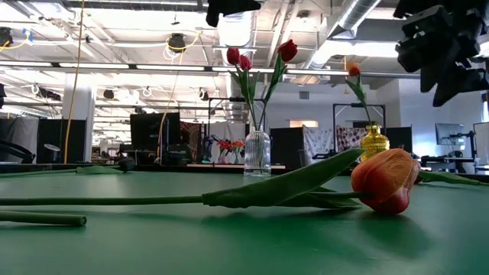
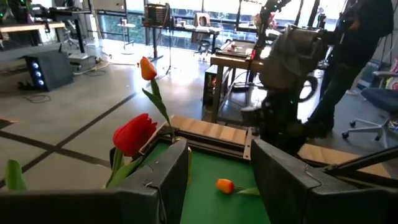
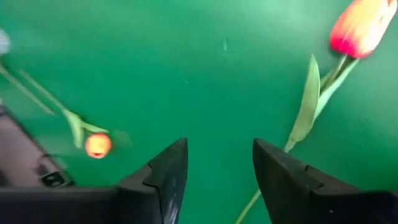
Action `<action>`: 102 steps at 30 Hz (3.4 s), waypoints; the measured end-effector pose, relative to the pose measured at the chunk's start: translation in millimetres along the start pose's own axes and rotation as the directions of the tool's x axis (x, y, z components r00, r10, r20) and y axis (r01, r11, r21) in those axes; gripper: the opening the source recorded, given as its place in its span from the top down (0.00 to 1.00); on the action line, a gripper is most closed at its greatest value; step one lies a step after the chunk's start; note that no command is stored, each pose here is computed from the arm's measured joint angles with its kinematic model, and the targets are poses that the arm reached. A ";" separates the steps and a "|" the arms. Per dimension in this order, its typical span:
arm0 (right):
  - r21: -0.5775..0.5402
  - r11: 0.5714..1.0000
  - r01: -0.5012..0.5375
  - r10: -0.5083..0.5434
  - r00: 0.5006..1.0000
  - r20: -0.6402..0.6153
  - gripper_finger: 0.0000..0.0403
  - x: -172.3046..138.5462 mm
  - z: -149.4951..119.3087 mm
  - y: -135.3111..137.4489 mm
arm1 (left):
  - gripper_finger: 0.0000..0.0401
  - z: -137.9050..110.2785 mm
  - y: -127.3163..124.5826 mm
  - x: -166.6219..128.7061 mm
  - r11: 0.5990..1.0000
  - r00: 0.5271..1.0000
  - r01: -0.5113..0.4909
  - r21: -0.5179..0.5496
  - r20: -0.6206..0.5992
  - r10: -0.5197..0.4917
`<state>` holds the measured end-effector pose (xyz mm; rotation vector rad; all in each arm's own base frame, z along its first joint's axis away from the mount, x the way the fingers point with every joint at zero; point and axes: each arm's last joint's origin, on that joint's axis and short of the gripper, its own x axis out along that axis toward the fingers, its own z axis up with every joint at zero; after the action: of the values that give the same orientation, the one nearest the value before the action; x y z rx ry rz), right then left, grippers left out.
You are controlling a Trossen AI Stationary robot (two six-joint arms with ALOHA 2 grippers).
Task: Sort flowers into vase by color
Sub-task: Put the top orange flower into the yellow vase
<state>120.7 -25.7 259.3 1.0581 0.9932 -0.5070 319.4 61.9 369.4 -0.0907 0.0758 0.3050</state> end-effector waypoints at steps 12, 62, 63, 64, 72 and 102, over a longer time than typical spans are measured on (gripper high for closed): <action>-0.066 0.953 0.295 -0.302 0.920 -0.250 0.49 67.1 -17.7 31.5 | 0.60 -1.3 -0.3 0.0 1.000 1.000 0.007 0.016 -0.013 -0.007; -0.171 0.907 0.385 -0.421 0.849 -0.319 0.96 130.6 -28.4 -5.5 | 0.60 -8.7 -6.6 -1.1 0.996 0.995 0.039 -0.080 -0.087 -0.046; -0.173 0.909 0.379 -0.416 0.857 -0.305 0.94 128.9 -27.7 -3.8 | 0.60 -8.8 -7.4 -1.3 0.996 0.995 0.042 -0.080 -0.088 -0.049; -0.178 0.912 0.368 -0.406 0.870 -0.281 0.93 126.6 -26.0 -0.8 | 0.60 -8.8 -7.8 -1.3 0.996 0.995 0.043 -0.079 -0.088 -0.050; -0.244 0.943 0.226 -0.252 0.964 -0.081 0.94 90.9 -7.5 30.0 | 0.60 -8.7 -7.6 -1.3 0.996 0.995 0.037 -0.078 -0.087 -0.044; -0.558 0.828 -0.058 0.424 0.717 0.553 0.94 -49.6 28.1 47.1 | 0.60 -7.7 -5.4 -1.0 0.997 0.997 -0.002 -0.075 -0.074 -0.004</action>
<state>144.1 -35.2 328.8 0.4447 0.2887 -0.3198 319.6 55.7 362.2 -0.1767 0.1381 0.3035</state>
